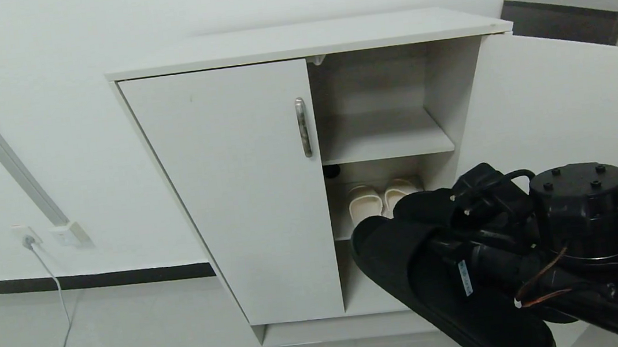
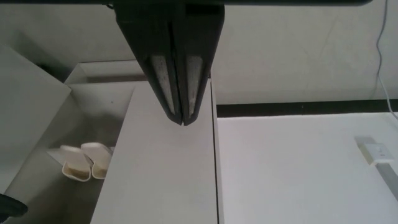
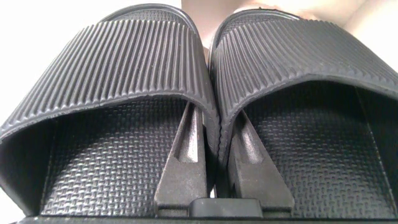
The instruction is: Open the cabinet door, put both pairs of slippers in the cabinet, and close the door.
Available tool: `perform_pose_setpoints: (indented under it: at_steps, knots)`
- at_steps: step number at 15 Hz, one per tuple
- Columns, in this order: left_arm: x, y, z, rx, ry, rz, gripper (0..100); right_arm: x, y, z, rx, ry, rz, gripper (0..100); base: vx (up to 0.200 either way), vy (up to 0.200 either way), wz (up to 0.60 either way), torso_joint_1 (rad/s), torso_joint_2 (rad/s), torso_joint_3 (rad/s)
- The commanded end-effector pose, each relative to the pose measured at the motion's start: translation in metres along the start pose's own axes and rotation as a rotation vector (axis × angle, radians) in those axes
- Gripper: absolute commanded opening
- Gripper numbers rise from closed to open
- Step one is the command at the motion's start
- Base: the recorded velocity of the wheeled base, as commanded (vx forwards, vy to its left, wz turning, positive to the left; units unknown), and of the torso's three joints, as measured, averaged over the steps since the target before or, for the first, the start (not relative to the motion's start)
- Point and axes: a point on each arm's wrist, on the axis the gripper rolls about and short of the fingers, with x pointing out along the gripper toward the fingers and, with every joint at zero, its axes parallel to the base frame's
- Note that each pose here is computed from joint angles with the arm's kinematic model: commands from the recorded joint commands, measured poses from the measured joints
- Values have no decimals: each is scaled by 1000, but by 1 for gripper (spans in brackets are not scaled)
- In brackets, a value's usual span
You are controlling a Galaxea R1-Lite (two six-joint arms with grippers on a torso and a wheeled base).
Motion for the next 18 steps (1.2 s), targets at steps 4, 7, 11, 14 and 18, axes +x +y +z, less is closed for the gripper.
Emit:
perform_pose_setpoints:
  at_steps: [4,7,11,14,18]
  knots:
    - [0,0,0,1,0,0,0,-1,2,-1,-5,3,7,0,0,0,0,-3,255,251]
    - [0,0,0,1,0,0,0,-1,3,-2,-6,4,10,0,0,0,0,-1,19,14]
    - [0,0,0,1,0,0,0,-2,3,-3,-9,10,12,0,0,0,0,0,0,0]
    - [0,0,0,1,0,0,0,-1,4,-4,-11,15,14,0,0,0,0,0,0,0]
    - [0,0,0,1,0,0,0,1,8,-8,-19,27,27,0,0,0,-150,1,-1,2]
